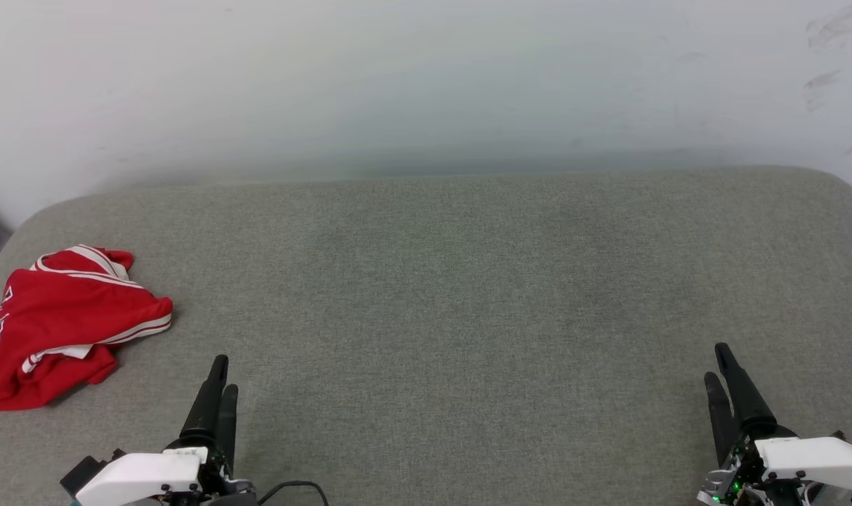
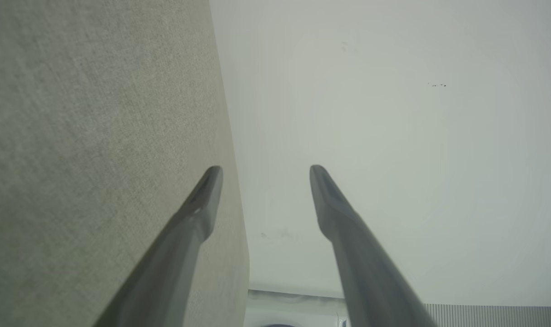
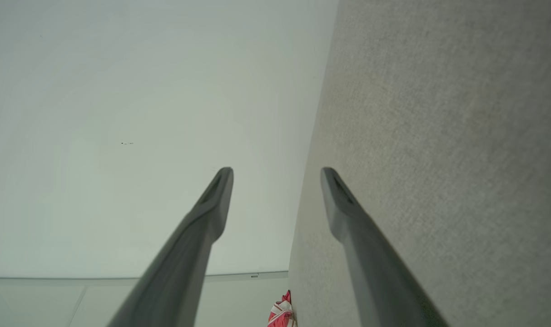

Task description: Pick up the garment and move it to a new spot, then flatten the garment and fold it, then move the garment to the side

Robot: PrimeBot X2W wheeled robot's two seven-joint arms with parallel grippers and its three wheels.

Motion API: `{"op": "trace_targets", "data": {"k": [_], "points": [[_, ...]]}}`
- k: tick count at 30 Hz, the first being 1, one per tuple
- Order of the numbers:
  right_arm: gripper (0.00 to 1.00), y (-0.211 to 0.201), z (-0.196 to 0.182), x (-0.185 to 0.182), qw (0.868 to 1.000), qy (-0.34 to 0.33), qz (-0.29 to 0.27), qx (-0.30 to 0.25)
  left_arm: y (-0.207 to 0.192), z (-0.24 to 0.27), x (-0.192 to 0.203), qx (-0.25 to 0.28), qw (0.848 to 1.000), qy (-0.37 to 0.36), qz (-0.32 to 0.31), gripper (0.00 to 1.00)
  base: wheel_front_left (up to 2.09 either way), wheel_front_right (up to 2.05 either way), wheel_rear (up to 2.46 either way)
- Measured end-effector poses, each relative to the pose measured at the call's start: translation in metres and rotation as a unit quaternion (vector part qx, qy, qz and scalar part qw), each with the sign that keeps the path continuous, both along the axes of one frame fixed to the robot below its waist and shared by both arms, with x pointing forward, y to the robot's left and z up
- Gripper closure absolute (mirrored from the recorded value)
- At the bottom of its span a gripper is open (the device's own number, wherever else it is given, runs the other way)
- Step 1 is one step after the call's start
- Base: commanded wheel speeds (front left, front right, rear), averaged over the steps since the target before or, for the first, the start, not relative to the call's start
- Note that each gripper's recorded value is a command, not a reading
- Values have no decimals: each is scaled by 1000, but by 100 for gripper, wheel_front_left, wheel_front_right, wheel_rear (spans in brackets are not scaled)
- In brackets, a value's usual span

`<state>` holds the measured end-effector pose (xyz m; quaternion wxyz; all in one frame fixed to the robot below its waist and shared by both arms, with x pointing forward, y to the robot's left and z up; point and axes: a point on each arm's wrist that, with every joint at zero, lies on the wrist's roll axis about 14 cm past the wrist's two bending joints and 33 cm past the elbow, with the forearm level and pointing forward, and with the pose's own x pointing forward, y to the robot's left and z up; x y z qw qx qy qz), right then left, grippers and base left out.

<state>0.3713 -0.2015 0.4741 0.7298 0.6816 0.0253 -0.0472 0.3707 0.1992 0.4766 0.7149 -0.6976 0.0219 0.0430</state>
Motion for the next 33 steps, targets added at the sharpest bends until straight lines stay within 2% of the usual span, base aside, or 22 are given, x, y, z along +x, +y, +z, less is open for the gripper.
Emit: {"op": "trace_targets", "data": {"k": [7, 13, 14, 21, 29, 33], "points": [[0, -5, -2, -3, 998, 6, -5, -60, 13, -1, -3, 32, 999, 4, 24, 0, 0, 0, 0], [0, -8, 11, -1, 991, -10, -7, -132, 29, -2, -7, 69, 996, 12, 49, 0, 0, 0, 0], [0, -8, 18, 0, 985, -19, -5, -171, 37, 2, -8, 89, 994, 12, 62, 0, 0, 0, 0], [0, -7, 39, 4, 966, -47, -6, -255, 50, 19, -7, 149, 985, -2, 83, 0, 0, 0, 0], [0, 0, 62, 6, 930, -80, -2, -359, 56, 44, -6, 229, 968, -16, 99, 0, 0, 0, 0], [0, 8, 71, 6, 907, -97, 3, -409, 49, 52, -7, 284, 954, -21, 92, 0, 0, 0, 0]]}}
